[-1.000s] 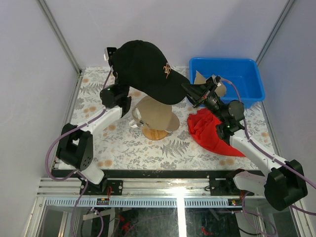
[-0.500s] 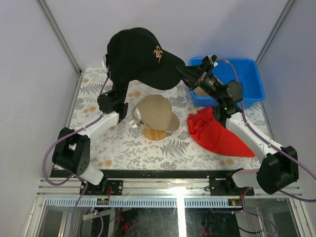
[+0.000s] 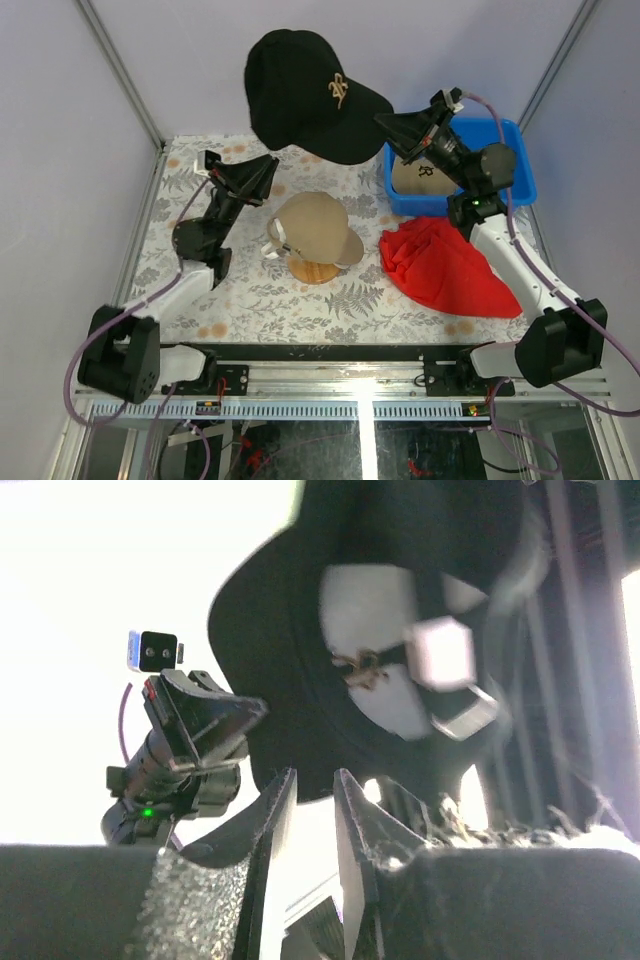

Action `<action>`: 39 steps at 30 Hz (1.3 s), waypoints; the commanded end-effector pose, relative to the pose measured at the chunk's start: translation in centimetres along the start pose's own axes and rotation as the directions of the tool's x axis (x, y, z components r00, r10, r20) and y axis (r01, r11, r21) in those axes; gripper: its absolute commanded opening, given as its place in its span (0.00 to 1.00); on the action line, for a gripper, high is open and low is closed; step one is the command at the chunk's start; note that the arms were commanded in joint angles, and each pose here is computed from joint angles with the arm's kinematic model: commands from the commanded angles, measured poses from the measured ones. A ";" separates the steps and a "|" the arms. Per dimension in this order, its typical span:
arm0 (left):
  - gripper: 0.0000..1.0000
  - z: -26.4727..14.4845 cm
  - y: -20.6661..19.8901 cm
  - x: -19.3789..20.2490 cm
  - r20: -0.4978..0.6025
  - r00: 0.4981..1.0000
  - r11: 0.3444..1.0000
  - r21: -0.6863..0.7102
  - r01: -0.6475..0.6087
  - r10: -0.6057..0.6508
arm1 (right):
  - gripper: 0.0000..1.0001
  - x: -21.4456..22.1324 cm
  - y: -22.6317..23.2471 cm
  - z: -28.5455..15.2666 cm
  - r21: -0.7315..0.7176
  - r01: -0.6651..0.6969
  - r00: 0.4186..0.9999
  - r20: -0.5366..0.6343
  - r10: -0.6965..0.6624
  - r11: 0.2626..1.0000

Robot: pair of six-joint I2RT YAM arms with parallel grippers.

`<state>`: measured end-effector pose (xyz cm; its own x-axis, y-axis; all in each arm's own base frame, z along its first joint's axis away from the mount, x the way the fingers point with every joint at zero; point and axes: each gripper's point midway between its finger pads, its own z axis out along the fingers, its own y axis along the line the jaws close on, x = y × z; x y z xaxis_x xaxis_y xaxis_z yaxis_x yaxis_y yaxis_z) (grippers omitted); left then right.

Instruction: Stack the hats

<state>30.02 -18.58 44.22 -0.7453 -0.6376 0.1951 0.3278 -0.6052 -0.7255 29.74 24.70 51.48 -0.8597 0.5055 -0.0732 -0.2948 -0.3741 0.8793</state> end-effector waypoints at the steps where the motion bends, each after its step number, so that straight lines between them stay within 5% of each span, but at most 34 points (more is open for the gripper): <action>1: 0.22 -2.4 -0.8 1.7 -0.073 0.985 0.978 -0.125 -0.167 0.159 | 0.00 -0.1 2.3 -2.0 -0.015 0.090 0.996 -0.014 -0.090 0.996; 5: 0.30 -4.7 0.4 1.6 -0.110 0.929 0.864 -0.342 -0.370 0.354 | 0.00 -1.1 2.0 -2.9 0.022 0.124 0.992 -0.014 -0.124 0.992; 11: 0.38 -10.9 5.0 -1.2 -0.149 0.866 0.533 -0.734 -0.420 0.477 | 0.00 -1.3 2.1 -3.4 0.047 0.154 0.988 -0.025 -0.153 0.987; 22: 0.56 -17.7 10.2 -4.0 -0.224 0.855 0.243 -0.898 -0.368 0.469 | 0.00 -0.9 1.7 -4.2 0.045 0.144 0.989 -0.029 -0.143 0.989; 39: 0.55 -19.6 13.3 -4.5 -0.219 0.891 0.211 -0.923 -0.321 0.398 | 0.00 -1.4 0.9 -5.3 0.064 0.122 0.992 -0.004 -0.122 0.990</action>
<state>26.30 -14.39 21.71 -0.6520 -0.7080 -0.2713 -0.2168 0.5170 -0.8281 31.01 20.12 47.28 -0.8308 0.5487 -0.0934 -0.2630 -0.2390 0.9347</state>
